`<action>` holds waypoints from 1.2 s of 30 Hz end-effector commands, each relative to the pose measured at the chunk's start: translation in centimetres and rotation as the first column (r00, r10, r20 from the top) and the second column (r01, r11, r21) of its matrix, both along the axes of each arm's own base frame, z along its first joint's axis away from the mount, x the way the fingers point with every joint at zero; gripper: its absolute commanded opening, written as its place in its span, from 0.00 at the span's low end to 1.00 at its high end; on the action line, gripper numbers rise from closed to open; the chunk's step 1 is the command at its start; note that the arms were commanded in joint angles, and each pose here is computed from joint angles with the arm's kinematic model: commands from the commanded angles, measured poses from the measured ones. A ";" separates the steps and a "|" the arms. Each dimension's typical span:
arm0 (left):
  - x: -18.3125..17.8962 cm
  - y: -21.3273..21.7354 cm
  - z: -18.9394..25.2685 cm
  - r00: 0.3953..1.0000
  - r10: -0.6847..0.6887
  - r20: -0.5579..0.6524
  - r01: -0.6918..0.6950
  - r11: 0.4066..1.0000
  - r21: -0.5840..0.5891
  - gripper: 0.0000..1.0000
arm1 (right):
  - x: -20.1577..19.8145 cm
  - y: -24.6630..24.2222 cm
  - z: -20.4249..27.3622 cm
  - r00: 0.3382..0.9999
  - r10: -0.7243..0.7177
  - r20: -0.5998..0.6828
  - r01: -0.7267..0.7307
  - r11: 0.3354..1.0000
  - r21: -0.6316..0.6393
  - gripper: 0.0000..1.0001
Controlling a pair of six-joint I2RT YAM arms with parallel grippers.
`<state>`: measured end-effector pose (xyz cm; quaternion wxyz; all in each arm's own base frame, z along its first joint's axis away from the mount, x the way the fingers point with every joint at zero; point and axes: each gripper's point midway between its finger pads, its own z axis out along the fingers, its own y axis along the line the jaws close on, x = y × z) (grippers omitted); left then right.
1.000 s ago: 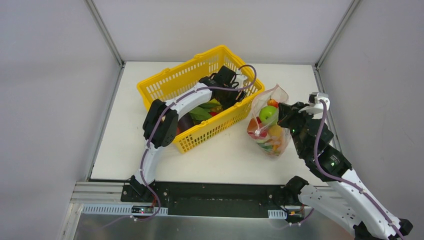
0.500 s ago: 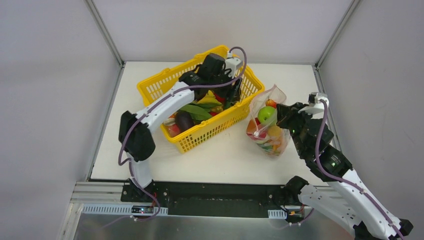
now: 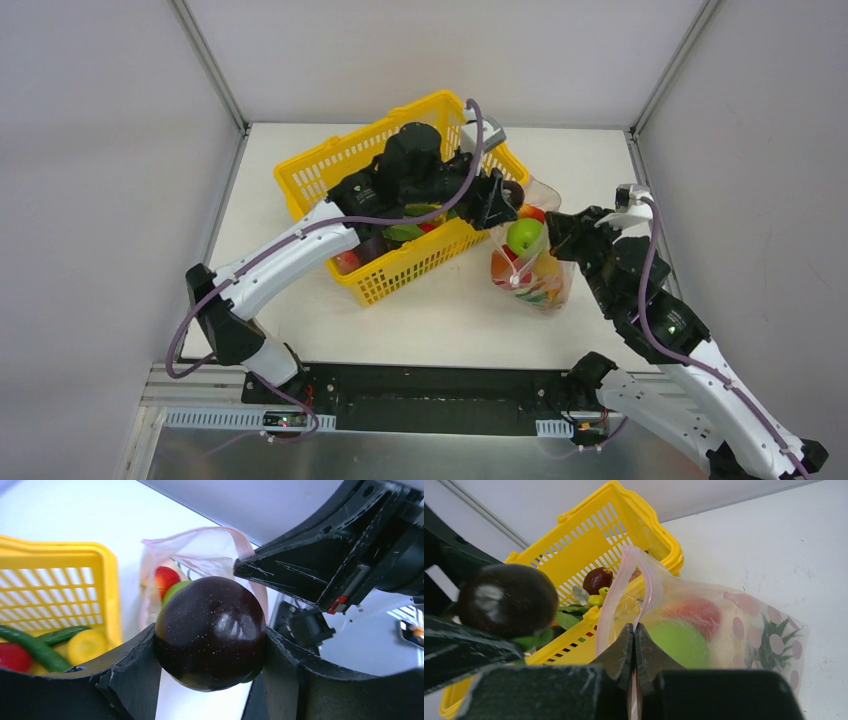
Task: Place the food in the zip-top bag and seal the zipper
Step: Place the fake vegetable in the zipper food storage bag.
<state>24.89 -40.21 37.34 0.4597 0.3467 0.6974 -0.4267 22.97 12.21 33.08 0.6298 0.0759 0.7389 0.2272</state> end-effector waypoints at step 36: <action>-4.6 -7.4 -0.5 0.972 -0.199 -0.124 0.192 0.979 -0.060 0.99 | -1.3 -1.7 3.2 0.996 -0.062 0.066 0.044 0.968 0.245 0.00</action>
